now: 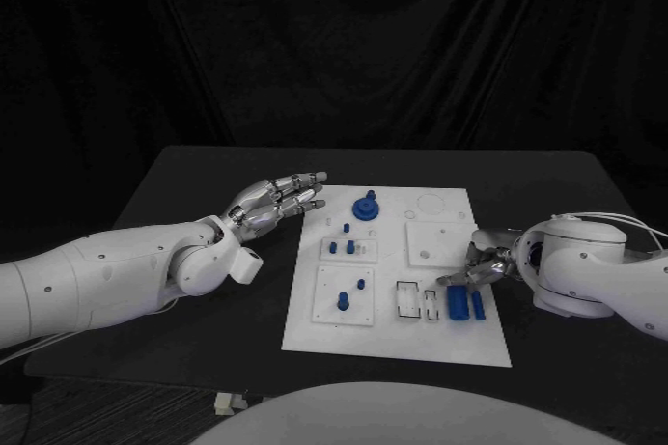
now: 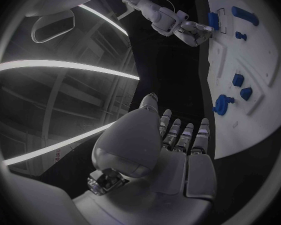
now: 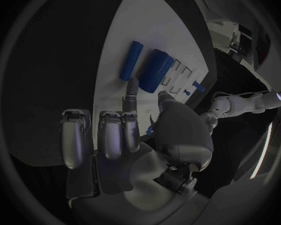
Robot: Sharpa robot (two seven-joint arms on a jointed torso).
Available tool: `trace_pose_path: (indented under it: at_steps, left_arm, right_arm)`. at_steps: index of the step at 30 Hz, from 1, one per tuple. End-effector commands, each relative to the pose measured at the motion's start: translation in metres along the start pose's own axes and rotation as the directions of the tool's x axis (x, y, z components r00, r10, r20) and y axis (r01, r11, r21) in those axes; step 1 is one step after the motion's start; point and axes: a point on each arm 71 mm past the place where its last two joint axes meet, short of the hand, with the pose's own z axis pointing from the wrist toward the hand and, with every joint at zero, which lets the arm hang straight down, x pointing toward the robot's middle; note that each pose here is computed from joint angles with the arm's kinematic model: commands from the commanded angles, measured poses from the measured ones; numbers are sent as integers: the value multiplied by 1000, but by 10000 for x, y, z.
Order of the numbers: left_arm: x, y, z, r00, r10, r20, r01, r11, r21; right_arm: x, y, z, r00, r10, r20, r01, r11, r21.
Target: Assemble the parts on the task board
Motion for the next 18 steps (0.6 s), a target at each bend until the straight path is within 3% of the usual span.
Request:
trace_pose_path:
  at_steps: [1, 18]
  left_arm:
    - [16, 1, 9, 1000, -15, -8, 15, 1000, 4]
    - [17, 22, 19, 1000, -21, -16, 21, 1000, -14]
  right_arm:
    - [17, 0, 7, 1000, -2, -9, 2, 1000, 15]
    - [72, 46, 60, 1000, 14, -5, -14, 1000, 8]
